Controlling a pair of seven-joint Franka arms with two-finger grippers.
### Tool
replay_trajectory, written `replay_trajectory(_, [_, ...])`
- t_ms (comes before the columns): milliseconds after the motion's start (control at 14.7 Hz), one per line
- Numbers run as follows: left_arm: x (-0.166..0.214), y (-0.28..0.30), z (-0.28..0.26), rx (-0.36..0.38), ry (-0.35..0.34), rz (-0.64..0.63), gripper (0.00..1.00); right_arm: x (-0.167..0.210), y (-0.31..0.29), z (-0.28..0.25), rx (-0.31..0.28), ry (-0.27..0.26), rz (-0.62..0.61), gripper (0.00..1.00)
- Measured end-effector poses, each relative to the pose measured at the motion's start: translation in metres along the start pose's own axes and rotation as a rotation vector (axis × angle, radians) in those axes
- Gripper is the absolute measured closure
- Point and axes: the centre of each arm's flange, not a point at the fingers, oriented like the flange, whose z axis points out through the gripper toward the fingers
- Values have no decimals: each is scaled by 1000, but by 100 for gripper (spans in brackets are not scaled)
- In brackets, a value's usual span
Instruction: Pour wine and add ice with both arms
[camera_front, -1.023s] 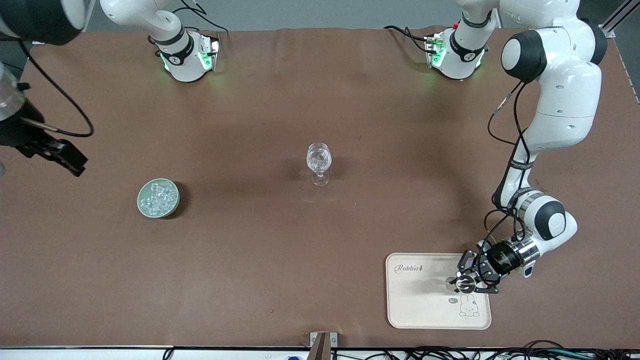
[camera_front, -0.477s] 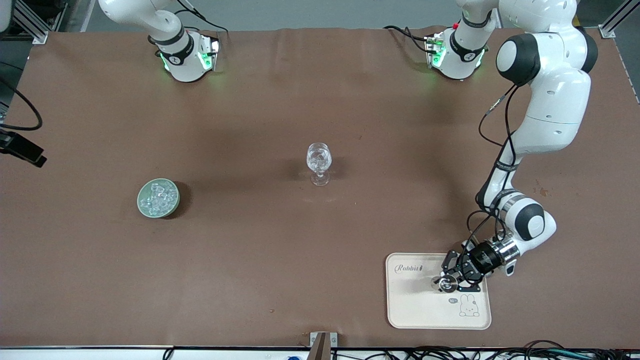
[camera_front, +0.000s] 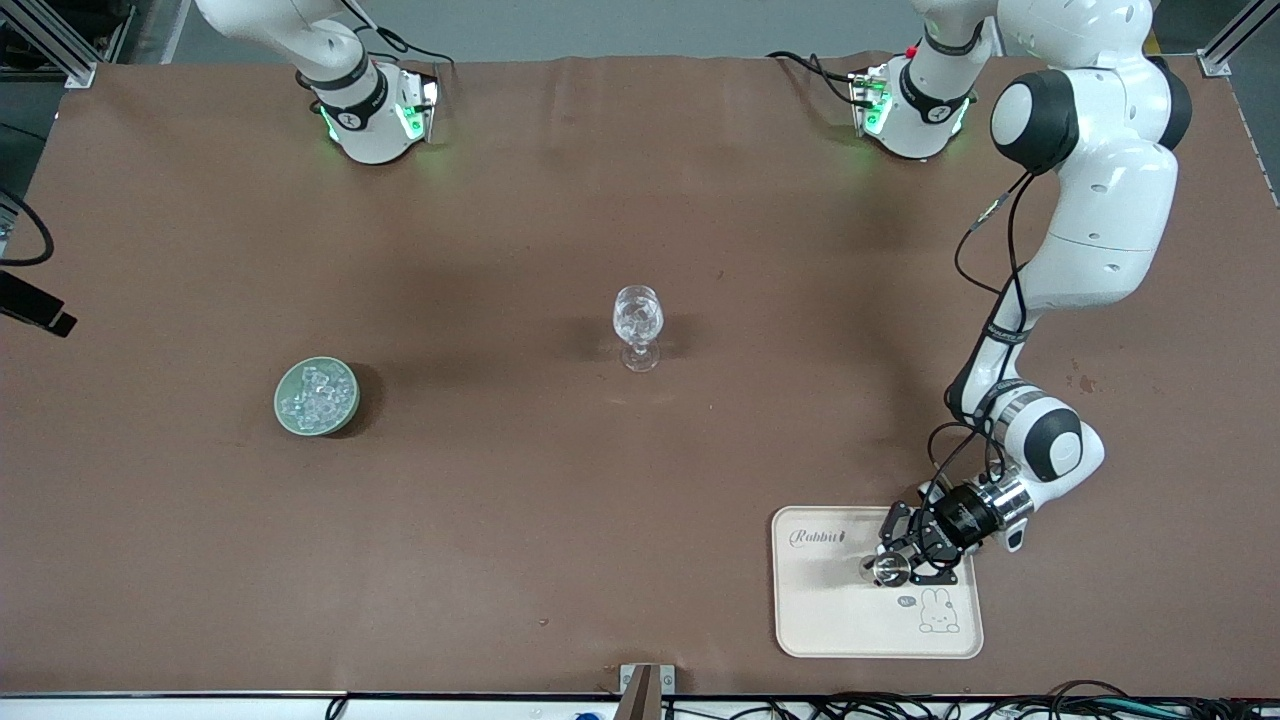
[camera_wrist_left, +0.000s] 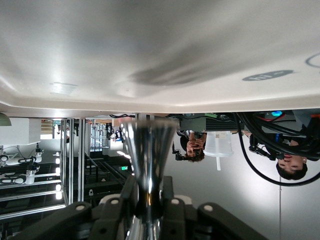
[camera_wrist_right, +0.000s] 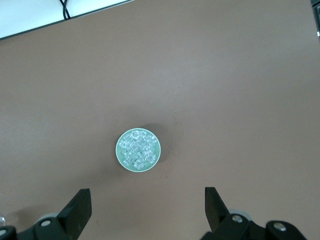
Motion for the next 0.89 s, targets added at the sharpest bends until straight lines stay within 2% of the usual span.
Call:
replay_trajectory(477, [1, 2, -3, -13, -8, -5, 4, 5, 14, 4, 67, -19, -11, 0])
replay_trajectory(545, [0, 4, -5, -17, -8, -4, 0, 5, 15, 5, 76, -22, -13, 0])
replay_trajectory(682, [-4, 13, -15, -31, -12, 6, 0, 6, 19, 6, 88, -25, -12, 0])
replay_trajectory(886, [-21, 24, -31, 31, 16, 81, 0, 6, 21, 5, 100, -26, -17, 0])
